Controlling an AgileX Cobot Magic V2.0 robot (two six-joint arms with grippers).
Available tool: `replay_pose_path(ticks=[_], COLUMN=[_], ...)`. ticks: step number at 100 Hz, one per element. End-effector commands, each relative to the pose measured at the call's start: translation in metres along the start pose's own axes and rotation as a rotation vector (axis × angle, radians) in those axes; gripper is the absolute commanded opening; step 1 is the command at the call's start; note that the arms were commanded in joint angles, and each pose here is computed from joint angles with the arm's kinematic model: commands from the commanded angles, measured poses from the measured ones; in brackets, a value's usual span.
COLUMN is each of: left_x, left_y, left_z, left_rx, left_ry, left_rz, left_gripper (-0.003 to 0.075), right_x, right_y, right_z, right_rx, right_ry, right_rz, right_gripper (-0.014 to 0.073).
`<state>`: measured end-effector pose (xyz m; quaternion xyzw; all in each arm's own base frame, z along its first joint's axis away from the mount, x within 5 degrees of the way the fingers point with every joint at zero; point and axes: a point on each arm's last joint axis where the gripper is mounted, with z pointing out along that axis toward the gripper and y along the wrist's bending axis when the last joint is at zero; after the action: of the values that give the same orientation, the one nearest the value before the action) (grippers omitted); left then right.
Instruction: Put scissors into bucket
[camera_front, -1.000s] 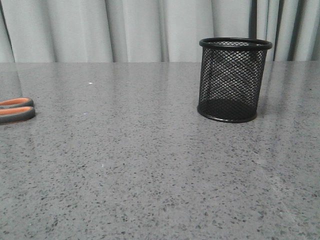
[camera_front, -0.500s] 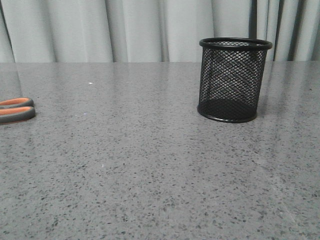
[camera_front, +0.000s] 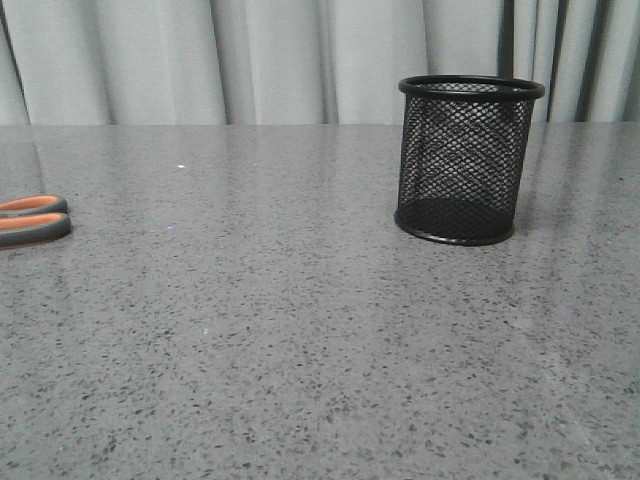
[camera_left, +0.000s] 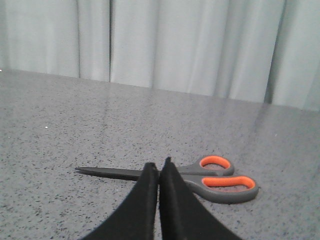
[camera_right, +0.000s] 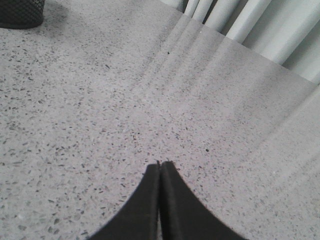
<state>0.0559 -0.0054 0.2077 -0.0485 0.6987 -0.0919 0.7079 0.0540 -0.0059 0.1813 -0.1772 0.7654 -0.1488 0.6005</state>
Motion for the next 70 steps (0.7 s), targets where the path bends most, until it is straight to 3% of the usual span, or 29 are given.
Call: replay_pose_path(ticks=[1, 15, 29, 53, 60, 64, 70], left_x=[0.002, 0.001, 0.001, 0.001, 0.001, 0.001, 0.001], left_y=[0.004, 0.004, 0.004, 0.004, 0.004, 0.004, 0.004], left_z=[-0.001, -0.001, -0.001, -0.001, -0.001, -0.001, -0.001], left_rx=[-0.021, -0.023, -0.017, -0.009, -0.007, -0.006, -0.004], left_ry=[-0.061, -0.070, -0.081, -0.077, -0.078, -0.078, -0.079], left_rz=[-0.084, -0.119, -0.342, -0.446, -0.488, -0.515, -0.552], left_gripper=[-0.0021, -0.0021, -0.0021, -0.0021, -0.0021, -0.0021, -0.0020], right_x=[-0.001, -0.015, -0.033, -0.054, -0.056, -0.055, -0.052], right_y=[0.000, 0.000, 0.000, -0.015, -0.022, -0.025, -0.025], right_z=[0.000, -0.002, -0.008, -0.023, -0.027, -0.028, -0.025], right_rx=[0.026, 0.041, 0.029, 0.041, 0.012, -0.025, -0.040], right_ry=[-0.058, -0.215, -0.422, -0.737, -0.815, -0.830, -0.788], right_rz=[-0.053, -0.104, -0.038, 0.459, 0.703, 0.857, 0.967], right_gripper=[-0.0045, -0.0045, -0.0045, -0.0045, -0.0045, -0.0046, -0.0045])
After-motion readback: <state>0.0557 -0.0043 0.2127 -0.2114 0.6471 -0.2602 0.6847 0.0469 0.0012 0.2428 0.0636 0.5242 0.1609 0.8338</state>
